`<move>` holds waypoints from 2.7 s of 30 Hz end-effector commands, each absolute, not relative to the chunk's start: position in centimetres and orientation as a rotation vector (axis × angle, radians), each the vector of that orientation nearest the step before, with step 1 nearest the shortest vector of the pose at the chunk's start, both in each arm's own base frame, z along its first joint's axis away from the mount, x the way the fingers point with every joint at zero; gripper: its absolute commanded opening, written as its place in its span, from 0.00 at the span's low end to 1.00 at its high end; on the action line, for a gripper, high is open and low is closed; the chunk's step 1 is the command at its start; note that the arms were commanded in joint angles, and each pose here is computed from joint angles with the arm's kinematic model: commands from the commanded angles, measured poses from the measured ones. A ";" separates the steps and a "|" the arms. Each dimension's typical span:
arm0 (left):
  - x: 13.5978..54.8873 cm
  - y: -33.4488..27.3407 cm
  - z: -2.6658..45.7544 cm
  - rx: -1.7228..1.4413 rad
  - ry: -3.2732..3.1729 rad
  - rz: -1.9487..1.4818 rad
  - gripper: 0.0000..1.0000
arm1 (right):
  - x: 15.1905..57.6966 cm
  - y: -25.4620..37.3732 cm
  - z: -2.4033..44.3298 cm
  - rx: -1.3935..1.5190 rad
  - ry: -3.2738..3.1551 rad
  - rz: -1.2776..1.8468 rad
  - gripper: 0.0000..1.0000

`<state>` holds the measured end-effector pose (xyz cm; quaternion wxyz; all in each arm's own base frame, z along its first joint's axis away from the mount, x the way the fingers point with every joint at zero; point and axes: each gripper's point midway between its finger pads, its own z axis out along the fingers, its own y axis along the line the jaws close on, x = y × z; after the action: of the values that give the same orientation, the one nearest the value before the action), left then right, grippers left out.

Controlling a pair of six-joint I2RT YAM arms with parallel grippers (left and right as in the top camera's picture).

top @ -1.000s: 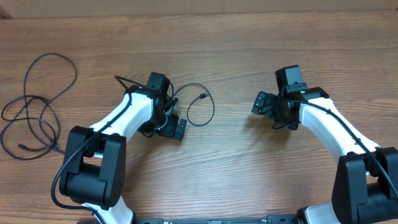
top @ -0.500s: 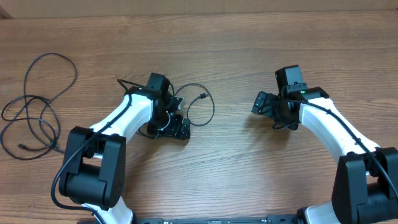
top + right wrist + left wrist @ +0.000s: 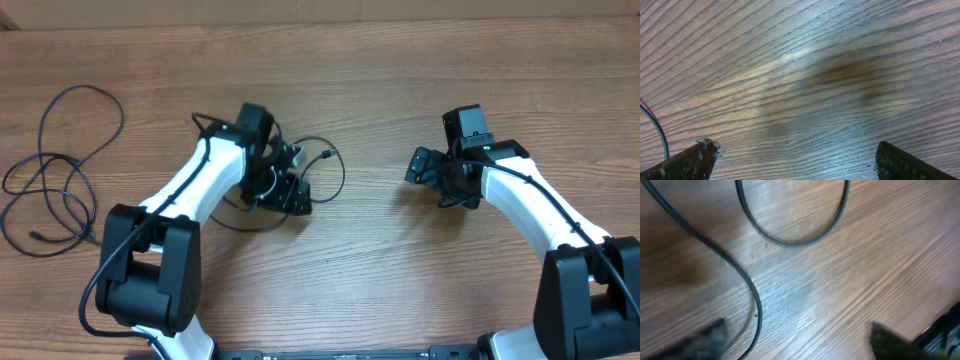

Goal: Untangle cables

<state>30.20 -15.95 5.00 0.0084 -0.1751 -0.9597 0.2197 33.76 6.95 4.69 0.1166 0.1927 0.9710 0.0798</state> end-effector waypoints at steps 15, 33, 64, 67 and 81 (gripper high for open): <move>33.5 -20.4 8.3 -0.525 -3.053 1.026 0.04 | 33.6 6.8 4.4 0.577 2.846 0.218 1.00; 34.5 -18.5 5.1 0.504 -3.332 0.175 0.22 | 33.6 6.8 4.4 0.577 2.845 0.218 1.00; 34.4 -19.6 2.6 1.278 -3.118 0.161 0.44 | 33.6 6.8 4.4 0.577 2.846 0.218 1.00; 33.8 -20.5 0.8 1.243 -3.059 0.170 0.38 | 33.6 6.8 4.4 0.577 2.846 0.218 1.00; 29.7 -19.7 -2.3 1.005 -2.949 -0.005 0.04 | 33.6 6.8 4.4 0.577 2.846 0.218 1.00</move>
<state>31.91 -20.02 -0.17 -0.0327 0.3592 -0.9323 0.0269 33.76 6.96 4.69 0.1167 0.1927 0.9710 0.0797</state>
